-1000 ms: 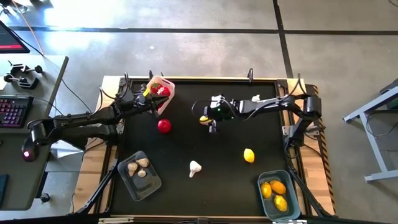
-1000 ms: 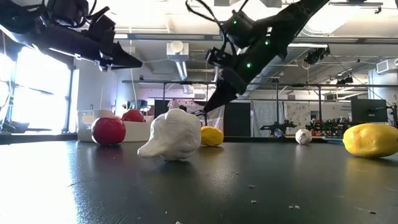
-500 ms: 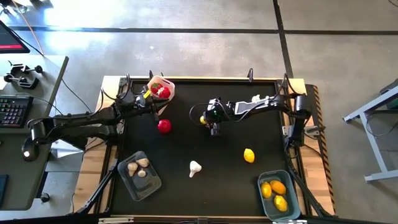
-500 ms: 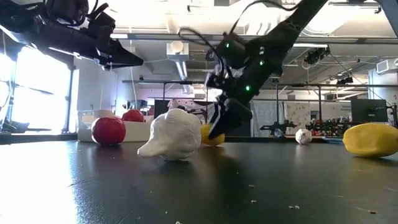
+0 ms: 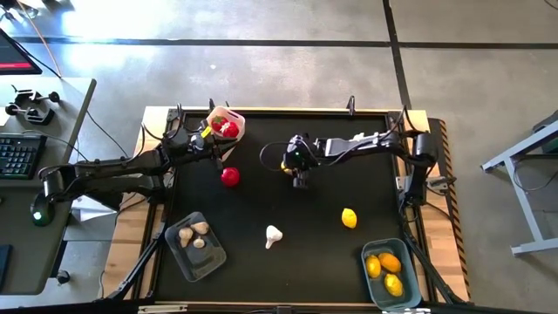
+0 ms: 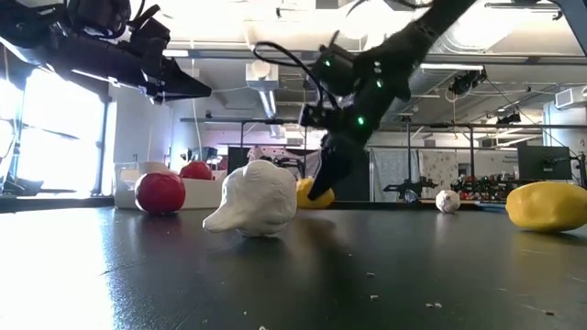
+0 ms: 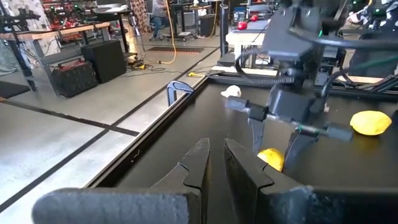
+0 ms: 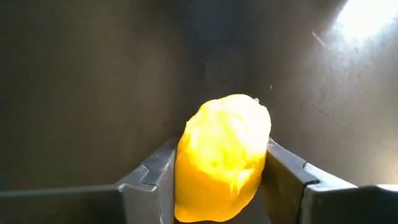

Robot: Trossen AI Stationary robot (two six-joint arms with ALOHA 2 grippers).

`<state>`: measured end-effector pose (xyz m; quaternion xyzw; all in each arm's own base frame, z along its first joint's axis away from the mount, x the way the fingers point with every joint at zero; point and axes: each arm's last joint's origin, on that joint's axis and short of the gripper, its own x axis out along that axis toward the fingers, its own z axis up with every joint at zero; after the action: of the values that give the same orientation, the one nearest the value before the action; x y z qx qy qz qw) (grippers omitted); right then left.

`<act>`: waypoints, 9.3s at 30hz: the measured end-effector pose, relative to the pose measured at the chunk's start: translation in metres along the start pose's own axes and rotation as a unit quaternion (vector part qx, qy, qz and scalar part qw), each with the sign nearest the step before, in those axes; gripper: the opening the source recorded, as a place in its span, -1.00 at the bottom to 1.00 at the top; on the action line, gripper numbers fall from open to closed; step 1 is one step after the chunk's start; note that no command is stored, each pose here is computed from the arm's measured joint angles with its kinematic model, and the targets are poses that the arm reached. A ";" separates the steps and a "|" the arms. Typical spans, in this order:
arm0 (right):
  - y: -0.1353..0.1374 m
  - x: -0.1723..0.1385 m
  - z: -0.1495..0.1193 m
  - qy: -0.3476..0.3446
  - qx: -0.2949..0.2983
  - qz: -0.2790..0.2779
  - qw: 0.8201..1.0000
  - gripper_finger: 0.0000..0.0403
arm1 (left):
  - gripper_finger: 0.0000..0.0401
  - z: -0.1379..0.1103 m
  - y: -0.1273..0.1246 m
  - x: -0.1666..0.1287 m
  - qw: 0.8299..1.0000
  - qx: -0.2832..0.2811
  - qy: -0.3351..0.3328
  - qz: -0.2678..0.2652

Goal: Sort produce into baskets
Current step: Put the yellow lemon into the blue bin, then put the white garlic into the transparent bin

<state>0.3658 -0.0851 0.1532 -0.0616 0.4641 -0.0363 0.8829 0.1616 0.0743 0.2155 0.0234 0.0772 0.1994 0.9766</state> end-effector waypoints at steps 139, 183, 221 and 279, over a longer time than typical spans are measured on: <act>-0.059 -0.120 -0.087 -0.008 0.620 -0.353 0.700 0.35 | -0.84 -0.010 0.000 0.013 0.999 0.026 0.028 0.003; -0.084 -0.083 -0.144 0.067 0.630 -0.414 0.653 0.21 | -0.84 -0.010 0.000 0.013 0.999 0.026 0.028 0.003; -0.026 -0.061 -0.048 -0.143 0.365 -0.007 0.920 -0.46 | -0.84 -0.005 0.000 0.013 1.000 0.018 0.001 0.006; 0.013 -0.074 -0.008 -0.285 0.248 0.180 0.908 -0.45 | -0.42 0.004 -0.100 0.096 0.936 0.337 0.009 -0.101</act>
<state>0.3174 -0.0634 0.2075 0.2361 0.1716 0.0281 0.9560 0.2881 0.0201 0.1979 0.3416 0.1509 0.0618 0.9256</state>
